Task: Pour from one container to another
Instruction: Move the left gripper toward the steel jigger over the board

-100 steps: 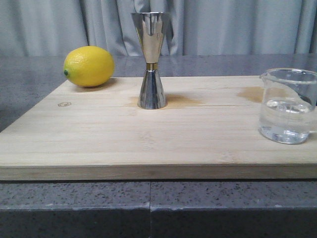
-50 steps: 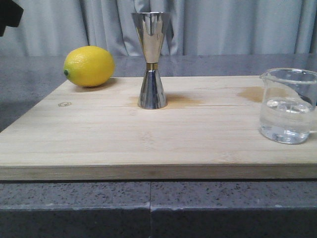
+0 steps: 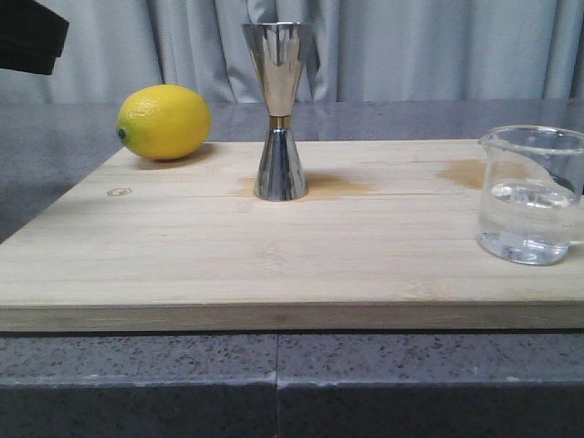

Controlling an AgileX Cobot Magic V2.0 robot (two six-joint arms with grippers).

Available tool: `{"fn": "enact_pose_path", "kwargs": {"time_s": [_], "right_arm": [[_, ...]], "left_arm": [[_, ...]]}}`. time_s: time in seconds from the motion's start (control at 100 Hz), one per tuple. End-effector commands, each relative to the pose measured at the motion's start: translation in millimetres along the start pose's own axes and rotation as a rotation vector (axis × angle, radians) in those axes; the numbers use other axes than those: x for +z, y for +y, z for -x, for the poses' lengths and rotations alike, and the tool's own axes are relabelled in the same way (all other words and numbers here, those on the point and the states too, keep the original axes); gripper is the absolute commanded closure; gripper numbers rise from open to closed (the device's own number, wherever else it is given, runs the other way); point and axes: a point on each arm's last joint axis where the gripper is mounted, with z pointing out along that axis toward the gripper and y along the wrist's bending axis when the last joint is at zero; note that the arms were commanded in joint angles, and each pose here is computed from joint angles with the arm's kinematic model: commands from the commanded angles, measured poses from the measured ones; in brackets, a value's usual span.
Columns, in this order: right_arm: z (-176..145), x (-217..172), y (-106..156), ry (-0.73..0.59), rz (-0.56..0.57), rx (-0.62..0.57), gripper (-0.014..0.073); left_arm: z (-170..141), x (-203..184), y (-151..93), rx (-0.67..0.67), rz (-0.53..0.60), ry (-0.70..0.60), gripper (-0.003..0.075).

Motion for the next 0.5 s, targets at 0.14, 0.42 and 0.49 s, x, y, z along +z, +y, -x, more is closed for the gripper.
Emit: {"fn": "enact_pose_path", "kwargs": {"time_s": [0.14,0.42,0.49], "right_arm": [[14,-6,0,-0.089,-0.005,-0.011,0.0020],[15,-6,-1,-0.093,-0.006,-0.027,0.0020],[15,-6,-1,-0.094,-0.006,-0.027,0.0020]], "left_arm": [[14,0,0,0.028,-0.068,-0.124,0.0145],[10,3,7,0.052,-0.067,-0.142,0.0145],[9,5,9,0.046,-0.067,-0.145,0.0145]]}}
